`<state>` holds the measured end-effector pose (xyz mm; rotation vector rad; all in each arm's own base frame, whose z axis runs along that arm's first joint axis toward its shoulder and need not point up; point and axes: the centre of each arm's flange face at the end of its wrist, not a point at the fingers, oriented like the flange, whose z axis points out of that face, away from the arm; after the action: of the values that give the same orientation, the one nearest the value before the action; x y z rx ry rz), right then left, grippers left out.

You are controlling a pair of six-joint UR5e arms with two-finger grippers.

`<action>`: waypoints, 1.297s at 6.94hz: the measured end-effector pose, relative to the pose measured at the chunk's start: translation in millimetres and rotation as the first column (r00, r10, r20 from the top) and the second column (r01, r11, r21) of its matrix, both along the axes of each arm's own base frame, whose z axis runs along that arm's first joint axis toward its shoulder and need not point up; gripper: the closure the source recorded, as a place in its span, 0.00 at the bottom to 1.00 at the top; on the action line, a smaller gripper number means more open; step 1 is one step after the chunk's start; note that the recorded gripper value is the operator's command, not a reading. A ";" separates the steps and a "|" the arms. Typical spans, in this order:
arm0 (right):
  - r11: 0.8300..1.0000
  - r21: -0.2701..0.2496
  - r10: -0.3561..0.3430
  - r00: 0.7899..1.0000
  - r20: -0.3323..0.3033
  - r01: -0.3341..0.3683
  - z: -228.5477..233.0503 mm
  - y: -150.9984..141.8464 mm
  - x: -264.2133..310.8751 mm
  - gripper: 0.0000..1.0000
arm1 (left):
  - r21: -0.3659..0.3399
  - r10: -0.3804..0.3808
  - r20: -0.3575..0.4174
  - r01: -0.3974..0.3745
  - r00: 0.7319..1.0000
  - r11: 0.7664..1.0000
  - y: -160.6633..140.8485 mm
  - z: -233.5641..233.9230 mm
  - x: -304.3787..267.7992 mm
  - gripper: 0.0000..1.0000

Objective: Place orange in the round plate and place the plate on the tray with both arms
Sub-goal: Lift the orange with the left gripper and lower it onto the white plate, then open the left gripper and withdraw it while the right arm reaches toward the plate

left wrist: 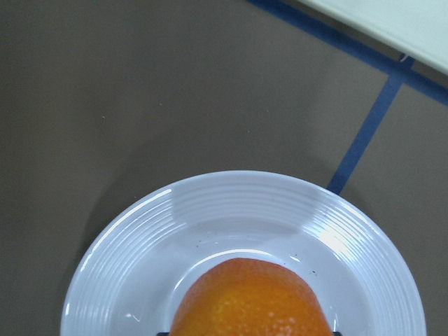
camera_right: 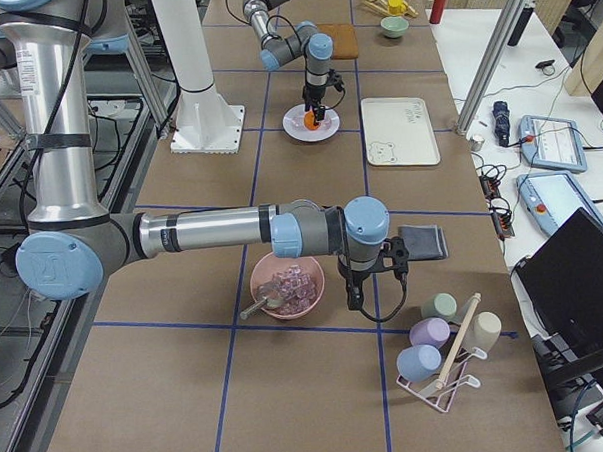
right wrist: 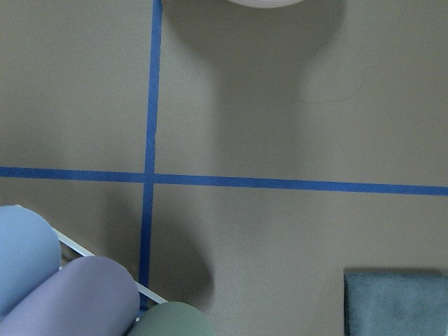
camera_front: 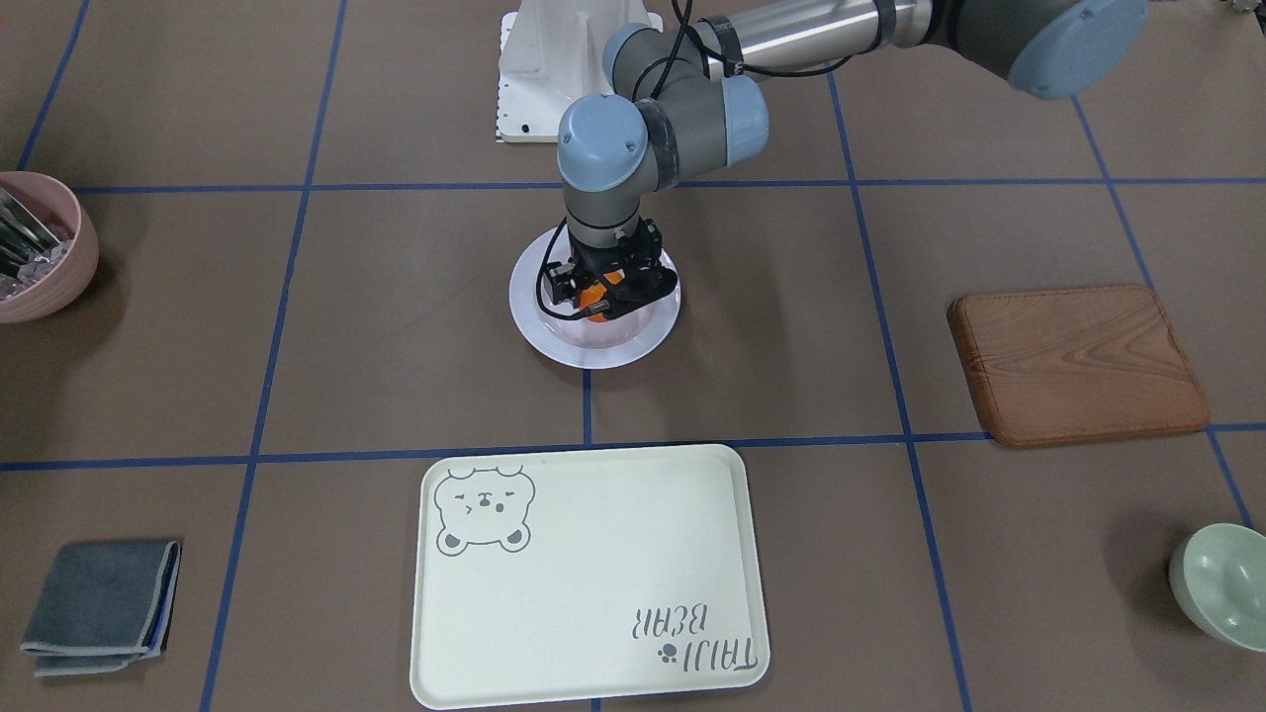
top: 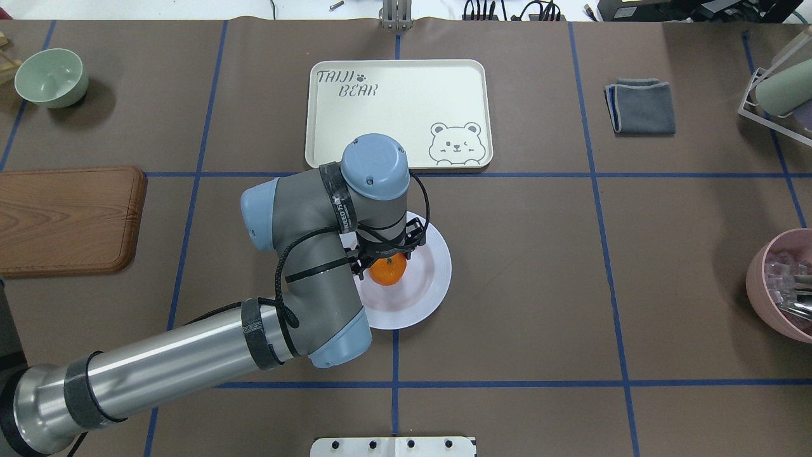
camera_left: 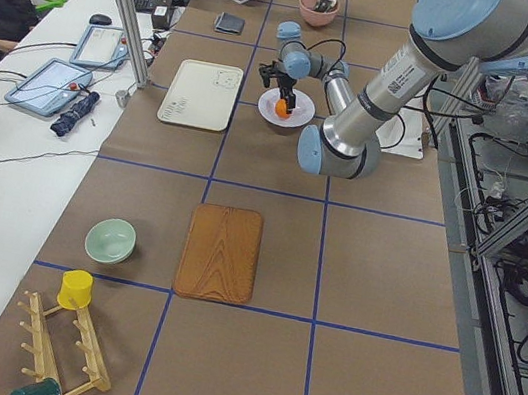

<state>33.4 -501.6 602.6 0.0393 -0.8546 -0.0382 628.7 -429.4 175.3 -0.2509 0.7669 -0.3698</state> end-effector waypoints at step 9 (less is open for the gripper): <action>0.957 -0.087 0.284 0.844 0.454 -0.275 -186.7 9.4 -386.7 0.00 | 0.432 0.114 0.154 -0.170 0.982 0.886 -137.2 108.6 -329.0 0.02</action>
<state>-353.3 -492.2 415.9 0.1612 -1.3231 0.2660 299.7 -566.7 283.8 0.1467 0.6845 -0.0616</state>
